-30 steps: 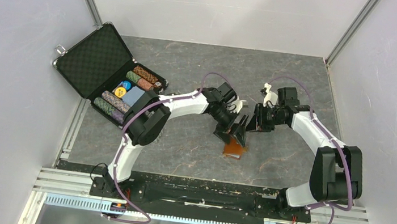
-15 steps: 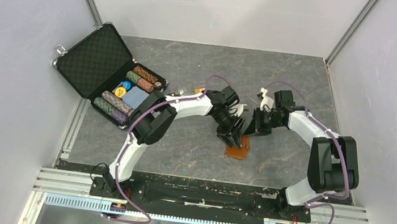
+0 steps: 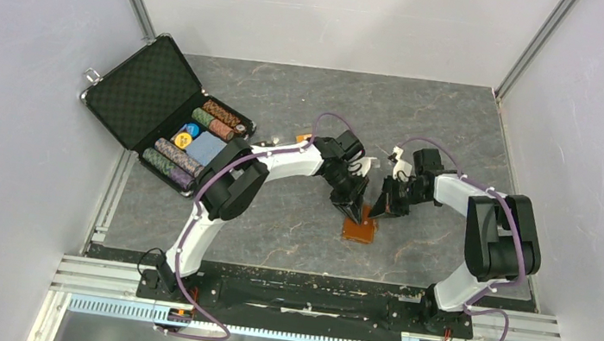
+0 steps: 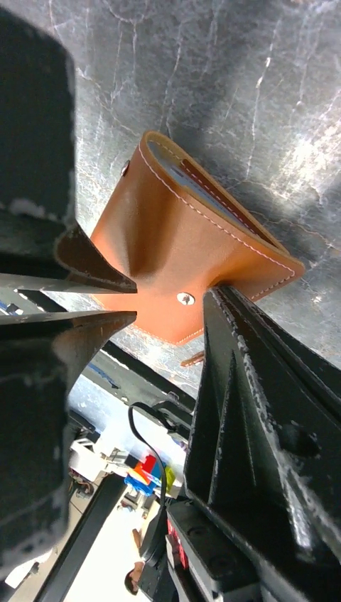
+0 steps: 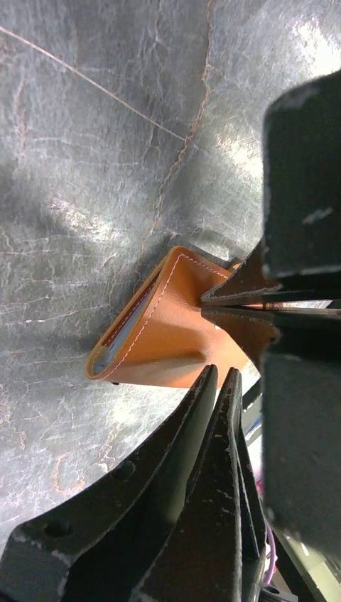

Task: Put the credit cards into the card holder
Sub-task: Close the card holder at the center of the board.

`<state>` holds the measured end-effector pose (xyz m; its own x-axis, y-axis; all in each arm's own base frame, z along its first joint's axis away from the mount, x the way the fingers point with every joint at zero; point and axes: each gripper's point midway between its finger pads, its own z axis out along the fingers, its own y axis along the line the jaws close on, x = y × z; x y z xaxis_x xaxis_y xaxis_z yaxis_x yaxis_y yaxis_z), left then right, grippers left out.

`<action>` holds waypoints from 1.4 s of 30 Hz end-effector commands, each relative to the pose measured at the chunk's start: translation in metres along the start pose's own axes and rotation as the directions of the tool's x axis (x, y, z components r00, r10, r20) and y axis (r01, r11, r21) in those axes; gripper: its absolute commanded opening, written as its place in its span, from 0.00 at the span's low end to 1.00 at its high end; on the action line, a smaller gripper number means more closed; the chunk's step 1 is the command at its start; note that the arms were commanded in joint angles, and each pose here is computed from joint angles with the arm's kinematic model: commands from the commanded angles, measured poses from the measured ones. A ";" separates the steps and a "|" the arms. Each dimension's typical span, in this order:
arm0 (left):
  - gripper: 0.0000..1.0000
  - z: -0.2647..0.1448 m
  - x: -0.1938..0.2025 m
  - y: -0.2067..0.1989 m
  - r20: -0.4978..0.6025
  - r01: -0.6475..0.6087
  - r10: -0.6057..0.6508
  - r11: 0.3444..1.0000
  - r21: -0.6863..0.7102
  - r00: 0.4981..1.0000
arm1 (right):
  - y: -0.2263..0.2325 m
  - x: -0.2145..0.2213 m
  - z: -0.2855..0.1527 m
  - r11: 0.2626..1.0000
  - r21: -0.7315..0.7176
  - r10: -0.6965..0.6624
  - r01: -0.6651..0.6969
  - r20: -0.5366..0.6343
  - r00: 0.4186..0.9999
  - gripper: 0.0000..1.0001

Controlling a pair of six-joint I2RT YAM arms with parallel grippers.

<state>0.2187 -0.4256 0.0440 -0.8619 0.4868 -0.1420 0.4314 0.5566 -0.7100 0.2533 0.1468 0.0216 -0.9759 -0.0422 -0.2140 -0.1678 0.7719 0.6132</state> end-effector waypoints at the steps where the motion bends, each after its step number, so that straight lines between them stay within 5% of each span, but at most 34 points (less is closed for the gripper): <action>1: 0.20 -0.019 -0.020 -0.025 0.101 -0.094 0.093 0.996 0.003 0.991 | -0.017 0.008 0.008 0.998 0.058 -0.010 0.011 -0.015 1.000 0.00; 12: 0.42 -0.111 -0.054 -0.003 0.392 -0.136 0.327 0.887 -0.442 0.860 | -0.013 0.000 0.004 0.998 0.062 -0.023 0.023 0.010 1.000 0.00; 16: 0.68 -0.142 -0.060 -0.003 0.449 -0.103 0.382 0.842 -0.530 0.808 | -0.013 -0.002 0.003 0.998 0.067 -0.024 0.023 0.017 1.000 0.00; 19: 0.98 -0.164 -0.063 0.000 0.476 -0.062 0.410 0.804 -0.591 0.778 | -0.013 -0.003 0.002 0.997 0.068 -0.023 0.022 0.021 1.000 0.00; 20: 1.00 -0.171 -0.064 0.000 0.485 -0.048 0.419 0.792 -0.608 0.767 | -0.012 -0.003 0.002 0.997 0.067 -0.024 0.023 0.020 1.000 0.00; 25: 1.00 -0.196 -0.067 -0.004 0.525 -0.003 0.446 0.764 -0.645 0.725 | -0.011 -0.007 0.000 0.997 0.070 -0.030 0.028 0.032 0.999 0.00; 30: 0.96 -0.173 -0.066 -0.032 0.539 -0.108 0.406 0.860 -0.499 0.738 | -0.013 -0.006 0.001 0.997 0.076 -0.027 0.024 0.028 0.999 0.00; 34: 0.80 -0.126 -0.058 -0.054 0.498 -0.177 0.293 0.948 -0.266 0.816 | -0.014 -0.003 0.002 0.997 0.077 -0.026 0.024 0.024 0.999 0.00; 42: 0.62 -0.051 -0.037 -0.062 0.315 -0.118 0.105 0.993 0.022 0.943 | -0.017 0.004 0.005 0.998 0.062 0.013 -0.014 0.024 1.000 0.00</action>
<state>0.2649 -0.4142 0.1251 -0.7926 0.2887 -0.5371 0.5862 0.6030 -0.5410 0.2534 0.1469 0.0214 -0.9763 -0.0237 -0.2149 -0.1542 0.7731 0.6153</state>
